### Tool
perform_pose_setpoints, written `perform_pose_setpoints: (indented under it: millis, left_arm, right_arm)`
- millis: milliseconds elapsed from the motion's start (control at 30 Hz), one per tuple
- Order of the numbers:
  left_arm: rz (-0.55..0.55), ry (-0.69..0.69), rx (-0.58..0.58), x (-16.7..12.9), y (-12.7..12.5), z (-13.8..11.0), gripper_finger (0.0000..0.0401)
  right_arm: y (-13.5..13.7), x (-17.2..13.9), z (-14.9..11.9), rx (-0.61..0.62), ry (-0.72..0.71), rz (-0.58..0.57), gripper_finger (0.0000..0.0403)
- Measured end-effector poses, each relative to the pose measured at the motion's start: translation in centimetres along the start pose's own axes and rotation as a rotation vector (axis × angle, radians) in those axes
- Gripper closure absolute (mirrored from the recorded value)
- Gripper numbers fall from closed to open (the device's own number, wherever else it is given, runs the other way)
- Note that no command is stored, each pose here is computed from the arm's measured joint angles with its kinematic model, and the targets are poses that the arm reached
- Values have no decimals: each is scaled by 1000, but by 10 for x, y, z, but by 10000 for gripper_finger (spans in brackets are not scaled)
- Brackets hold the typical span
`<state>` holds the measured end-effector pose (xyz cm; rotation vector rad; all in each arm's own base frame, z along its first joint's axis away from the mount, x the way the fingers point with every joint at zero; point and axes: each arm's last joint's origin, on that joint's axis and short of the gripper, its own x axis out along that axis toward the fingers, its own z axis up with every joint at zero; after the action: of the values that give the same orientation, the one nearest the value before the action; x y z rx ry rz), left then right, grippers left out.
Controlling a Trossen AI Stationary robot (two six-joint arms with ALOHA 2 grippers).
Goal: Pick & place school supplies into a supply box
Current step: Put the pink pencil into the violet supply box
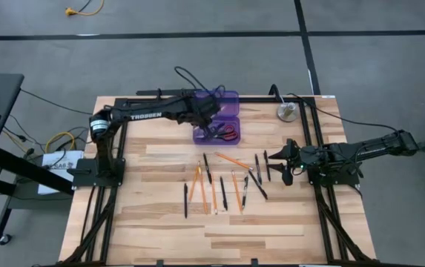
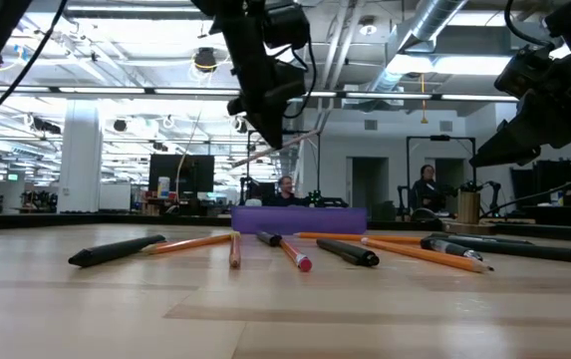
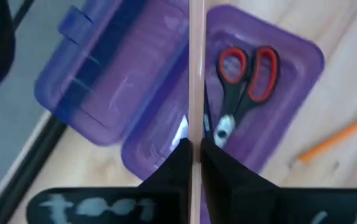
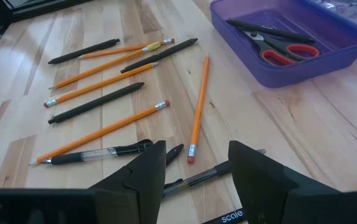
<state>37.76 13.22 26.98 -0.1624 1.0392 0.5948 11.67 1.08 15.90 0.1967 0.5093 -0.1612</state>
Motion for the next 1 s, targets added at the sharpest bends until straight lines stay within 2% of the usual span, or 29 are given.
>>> perform_pose_setpoints:
  millis: [133,467,633,833,1000]
  left_arm:
    - [-32,-45,-2,9,6,7,397]
    - [-55,-18,103,38,-1,15,397]
    - [-72,63,176,63,-12,12,397]
    - [-83,119,206,83,-22,6,397]
    - [-82,132,213,87,-22,3,397]
  right_arm:
    - [0,0,0,0,0,0,234]
    - [0,1,0,1,-2,-5,234]
    - [0,1,0,-1,5,-7,234]
    - [0,2,-1,-2,12,-9,234]
    - [0,2,-1,-3,13,-9,234]
